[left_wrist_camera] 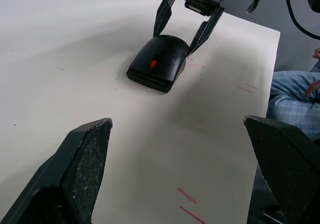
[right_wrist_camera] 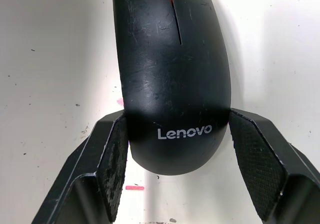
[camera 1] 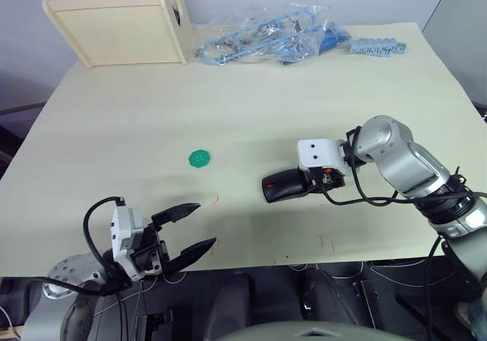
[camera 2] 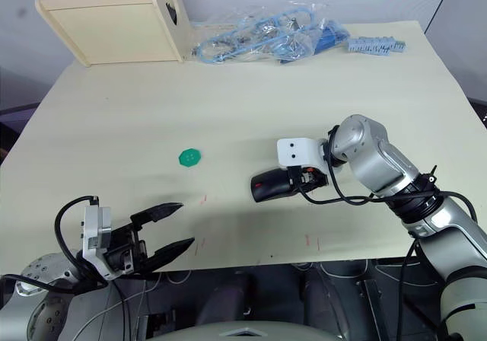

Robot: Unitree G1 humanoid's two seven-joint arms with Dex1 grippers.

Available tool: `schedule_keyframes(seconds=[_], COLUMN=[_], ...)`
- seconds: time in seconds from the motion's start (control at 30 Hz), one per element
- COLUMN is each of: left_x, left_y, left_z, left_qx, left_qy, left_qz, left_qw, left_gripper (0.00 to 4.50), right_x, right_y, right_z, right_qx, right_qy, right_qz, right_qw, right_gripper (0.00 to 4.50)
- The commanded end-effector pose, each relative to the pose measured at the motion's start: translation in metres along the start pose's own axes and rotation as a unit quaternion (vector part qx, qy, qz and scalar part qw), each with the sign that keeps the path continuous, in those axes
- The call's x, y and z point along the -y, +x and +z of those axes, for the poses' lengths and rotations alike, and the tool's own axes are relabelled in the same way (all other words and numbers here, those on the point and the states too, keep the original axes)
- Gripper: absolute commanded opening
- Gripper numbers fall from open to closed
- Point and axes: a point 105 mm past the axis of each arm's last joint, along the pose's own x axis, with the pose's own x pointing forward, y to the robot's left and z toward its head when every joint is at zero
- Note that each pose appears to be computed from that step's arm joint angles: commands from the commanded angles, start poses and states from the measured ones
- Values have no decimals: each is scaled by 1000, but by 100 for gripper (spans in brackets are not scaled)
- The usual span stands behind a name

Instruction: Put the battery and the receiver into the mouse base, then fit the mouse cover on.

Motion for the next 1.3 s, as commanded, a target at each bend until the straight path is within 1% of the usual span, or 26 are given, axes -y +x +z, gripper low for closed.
schedule_keyframes(seconds=[0.03, 0.8, 0.87, 0.93, 1.2, 1.23, 1.3], left_x=[3, 3, 4, 4, 3, 2, 2], left_y=[1, 1, 2, 2, 2, 3, 2], left_z=[8, 8, 8, 9, 10, 10, 10], left_qx=[9, 10, 10, 10, 10, 10, 11], left_qy=[21, 21, 21, 22, 22, 23, 23], left_qz=[-5, -6, -6, -7, -7, -7, -6], left_qw=[1000, 1000, 1000, 1000, 1000, 1000, 1000], left_gripper=[450, 450, 450, 450, 450, 450, 450], right_x=[1, 0, 1, 2, 2, 3, 3], right_y=[-3, -3, -3, -4, -5, -8, -16], right_z=[7, 9, 10, 11, 13, 15, 24], right_qx=[4, 6, 8, 9, 14, 22, 58], right_qy=[-12, -8, -9, -10, -13, -15, -12], right_qz=[-6, 0, -1, -5, -6, -8, -6], right_qw=[1000, 1000, 1000, 1000, 1000, 1000, 998], right_gripper=[312, 312, 353, 424, 424, 424, 424])
